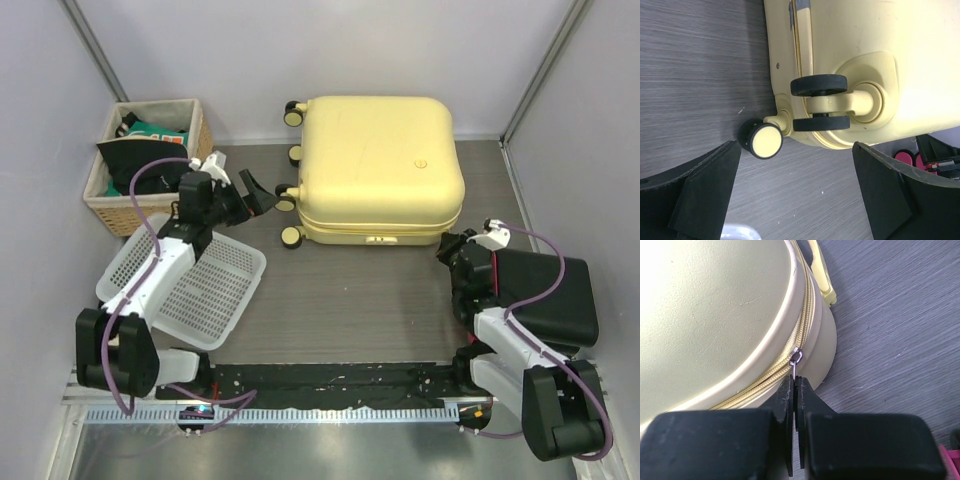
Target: Open, take out, and arrange the luggage
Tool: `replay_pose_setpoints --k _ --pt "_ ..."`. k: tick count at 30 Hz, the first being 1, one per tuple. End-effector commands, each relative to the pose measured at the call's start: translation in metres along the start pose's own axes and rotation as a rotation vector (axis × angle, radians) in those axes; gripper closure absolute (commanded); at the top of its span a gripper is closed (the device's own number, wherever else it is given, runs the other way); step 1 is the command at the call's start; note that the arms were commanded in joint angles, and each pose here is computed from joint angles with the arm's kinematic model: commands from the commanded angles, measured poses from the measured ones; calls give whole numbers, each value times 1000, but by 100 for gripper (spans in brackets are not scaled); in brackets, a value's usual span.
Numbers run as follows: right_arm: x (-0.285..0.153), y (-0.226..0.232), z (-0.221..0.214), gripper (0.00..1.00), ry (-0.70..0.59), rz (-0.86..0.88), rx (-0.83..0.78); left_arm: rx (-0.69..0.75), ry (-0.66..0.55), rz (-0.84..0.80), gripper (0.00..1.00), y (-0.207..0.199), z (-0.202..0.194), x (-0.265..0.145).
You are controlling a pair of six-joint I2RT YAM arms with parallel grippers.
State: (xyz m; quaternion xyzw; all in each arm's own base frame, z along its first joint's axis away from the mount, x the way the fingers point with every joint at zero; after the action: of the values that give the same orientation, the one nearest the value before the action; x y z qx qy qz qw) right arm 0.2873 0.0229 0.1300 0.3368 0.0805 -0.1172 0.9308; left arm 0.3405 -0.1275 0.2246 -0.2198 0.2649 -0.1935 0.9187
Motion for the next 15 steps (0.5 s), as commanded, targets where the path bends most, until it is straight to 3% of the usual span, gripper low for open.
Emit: replay_pose_setpoints --k 1,10,15 --pt "-7 2 -35 99 137 28 -12 5 -45 -118 0 -14 14 15" --pt "-9 2 -38 99 136 26 -22 -32 -36 -256 2 -30 16 47" --pt "-9 1 -36 99 127 18 -37 -45 -30 -327 19 -39 11 56"
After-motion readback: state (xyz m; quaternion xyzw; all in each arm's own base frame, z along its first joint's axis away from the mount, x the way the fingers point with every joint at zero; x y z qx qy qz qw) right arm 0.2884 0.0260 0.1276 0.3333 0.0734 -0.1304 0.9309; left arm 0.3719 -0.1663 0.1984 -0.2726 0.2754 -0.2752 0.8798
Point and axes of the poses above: each gripper's point midway between its finger pads, its own x axis out along the fingers, its own y axis along the line the jaws close on, z = x × y, the point moved 4 cm from there along -x, back along the fingers, and after that the axes turned 9 degrees about x, right-handed, at the moved point
